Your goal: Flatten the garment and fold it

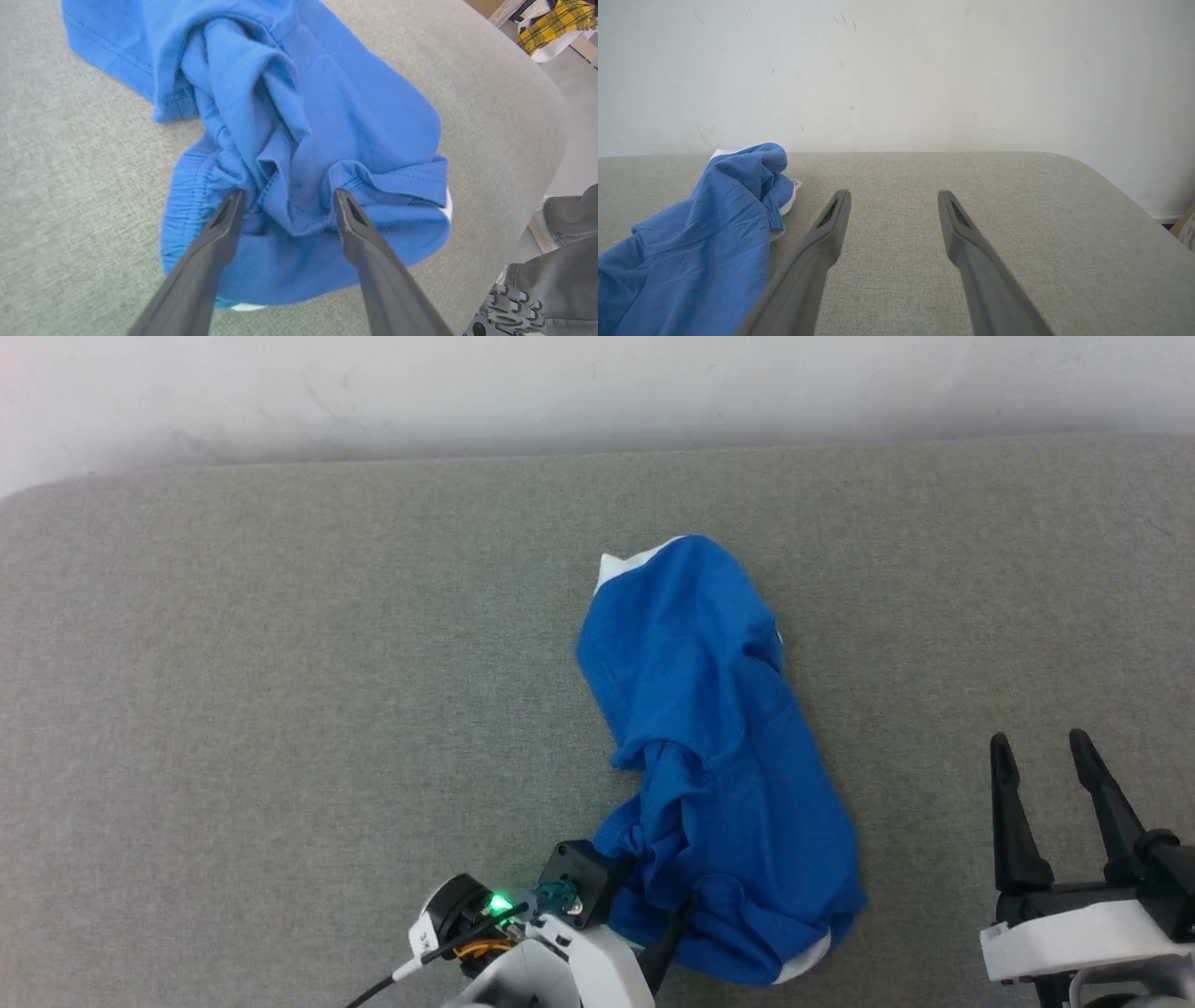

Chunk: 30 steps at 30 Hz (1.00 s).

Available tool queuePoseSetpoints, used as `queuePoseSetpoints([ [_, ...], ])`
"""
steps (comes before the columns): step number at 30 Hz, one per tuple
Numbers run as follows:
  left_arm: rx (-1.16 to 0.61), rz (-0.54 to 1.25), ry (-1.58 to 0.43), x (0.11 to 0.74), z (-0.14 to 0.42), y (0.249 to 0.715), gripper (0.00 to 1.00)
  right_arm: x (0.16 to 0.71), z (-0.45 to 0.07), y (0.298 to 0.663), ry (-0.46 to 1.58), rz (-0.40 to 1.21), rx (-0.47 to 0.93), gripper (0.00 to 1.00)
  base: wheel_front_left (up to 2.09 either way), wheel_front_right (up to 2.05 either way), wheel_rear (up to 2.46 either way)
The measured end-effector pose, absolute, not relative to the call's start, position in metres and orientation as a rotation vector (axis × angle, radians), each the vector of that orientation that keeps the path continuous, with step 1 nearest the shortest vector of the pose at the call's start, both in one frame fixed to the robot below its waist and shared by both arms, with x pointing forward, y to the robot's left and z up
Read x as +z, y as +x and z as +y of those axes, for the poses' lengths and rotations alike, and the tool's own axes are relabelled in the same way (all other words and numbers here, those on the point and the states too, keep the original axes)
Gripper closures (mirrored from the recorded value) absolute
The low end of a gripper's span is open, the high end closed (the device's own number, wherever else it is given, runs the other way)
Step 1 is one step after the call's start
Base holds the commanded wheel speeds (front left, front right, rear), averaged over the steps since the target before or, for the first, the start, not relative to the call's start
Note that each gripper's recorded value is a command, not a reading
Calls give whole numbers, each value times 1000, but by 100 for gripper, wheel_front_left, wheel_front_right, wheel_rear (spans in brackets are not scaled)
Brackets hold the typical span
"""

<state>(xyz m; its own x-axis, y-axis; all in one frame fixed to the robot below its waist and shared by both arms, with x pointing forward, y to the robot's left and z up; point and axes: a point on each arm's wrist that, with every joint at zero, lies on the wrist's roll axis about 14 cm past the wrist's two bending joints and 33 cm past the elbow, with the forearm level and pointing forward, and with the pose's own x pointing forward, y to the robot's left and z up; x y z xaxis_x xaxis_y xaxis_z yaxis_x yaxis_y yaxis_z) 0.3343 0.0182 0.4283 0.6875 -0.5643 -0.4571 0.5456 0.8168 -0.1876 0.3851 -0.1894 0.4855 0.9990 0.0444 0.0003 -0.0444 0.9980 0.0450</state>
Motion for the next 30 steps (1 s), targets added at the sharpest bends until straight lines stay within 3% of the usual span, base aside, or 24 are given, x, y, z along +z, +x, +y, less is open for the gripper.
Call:
queuePoseSetpoints([
  [2, -620, 538, -27, 423, 18, 336, 1, 486, -190, 386, 44, -2, 42, 0, 0, 0, 0],
  [5, -617, 522, -35, 423, 15, 341, 100, 488, -192, 386, 43, -8, 37, 0, 0, 0, 0],
  [14, -598, 442, -80, 438, 13, 351, 100, 493, -197, 384, 39, -19, 22, 0, 0, 0, 0],
  [19, -562, 312, -201, 483, 17, 366, 100, 494, -195, 385, 40, -20, 28, 0, 0, 0, 0],
  [25, -379, 74, -462, 558, 66, 394, 100, 495, -189, 387, 43, -16, 46, 0, 0, 0, 0],
  [30, -130, 50, -493, 547, 133, 398, 100, 494, -187, 388, 44, -8, 53, 0, 0, 0, 0],
])
